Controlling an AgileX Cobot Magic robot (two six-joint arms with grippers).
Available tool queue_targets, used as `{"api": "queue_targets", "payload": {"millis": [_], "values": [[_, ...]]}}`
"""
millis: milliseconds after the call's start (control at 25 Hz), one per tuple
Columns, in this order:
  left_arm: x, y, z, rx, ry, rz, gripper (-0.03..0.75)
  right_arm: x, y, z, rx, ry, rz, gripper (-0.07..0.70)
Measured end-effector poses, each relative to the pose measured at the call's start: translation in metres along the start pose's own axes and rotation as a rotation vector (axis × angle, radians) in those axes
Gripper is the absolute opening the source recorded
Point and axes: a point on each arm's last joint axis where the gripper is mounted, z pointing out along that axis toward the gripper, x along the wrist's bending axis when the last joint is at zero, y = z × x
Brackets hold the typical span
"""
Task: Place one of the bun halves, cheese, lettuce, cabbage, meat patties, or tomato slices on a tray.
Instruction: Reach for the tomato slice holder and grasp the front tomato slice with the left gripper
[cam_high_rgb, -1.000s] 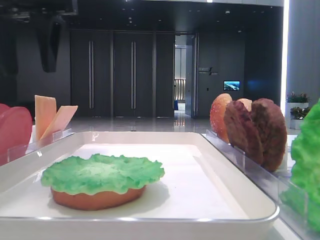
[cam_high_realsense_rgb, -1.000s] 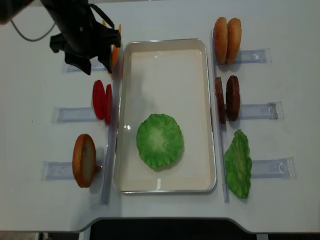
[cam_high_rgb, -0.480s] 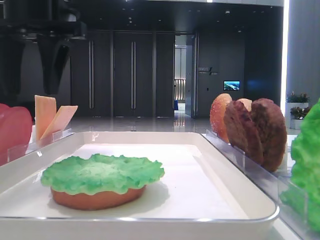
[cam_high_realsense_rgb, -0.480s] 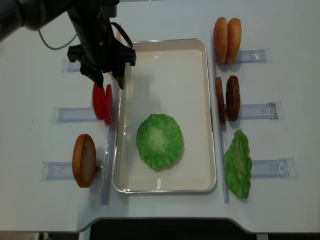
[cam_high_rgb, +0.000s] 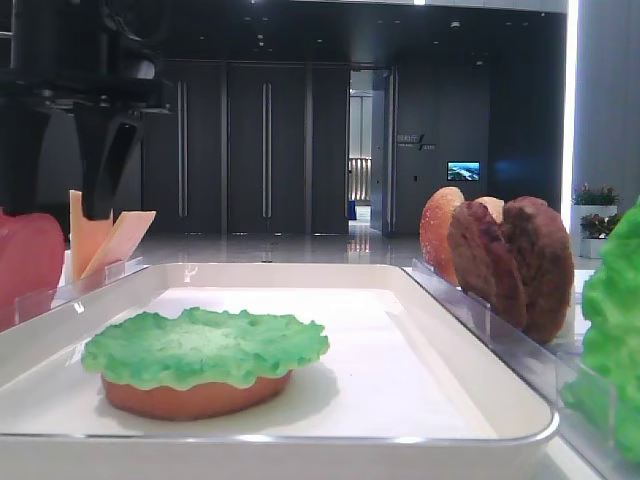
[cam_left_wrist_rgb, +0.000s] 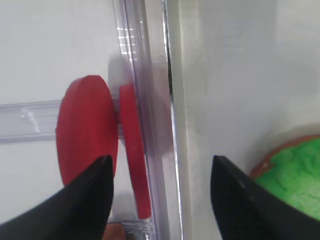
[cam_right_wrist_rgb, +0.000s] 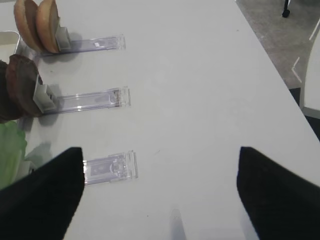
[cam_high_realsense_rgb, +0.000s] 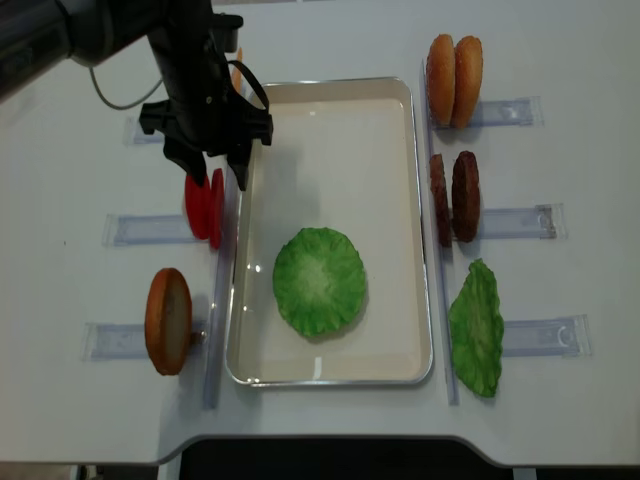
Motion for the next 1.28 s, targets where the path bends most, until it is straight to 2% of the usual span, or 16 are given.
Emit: {"api": "queue_targets", "payload": {"millis": [400,800,1040,1280], "values": [[-0.002,0.001,0.015,0.046,0.018,0.006,0.471,0.000,0.000,0.000,0.000,0.000,0.000,0.587],[0.000,0.001,0.018,0.057,0.095,0.044,0.469,0.000,0.000,0.000,0.000,0.000,0.000,0.587],[0.001,0.001,0.018,0.053,0.106,0.047,0.361,0.000,0.000,0.000,0.000,0.000,0.000,0.587],[0.002,0.001,0.018,0.052,0.110,0.049,0.294,0.000,0.000,0.000,0.000,0.000,0.000,0.587]]}}
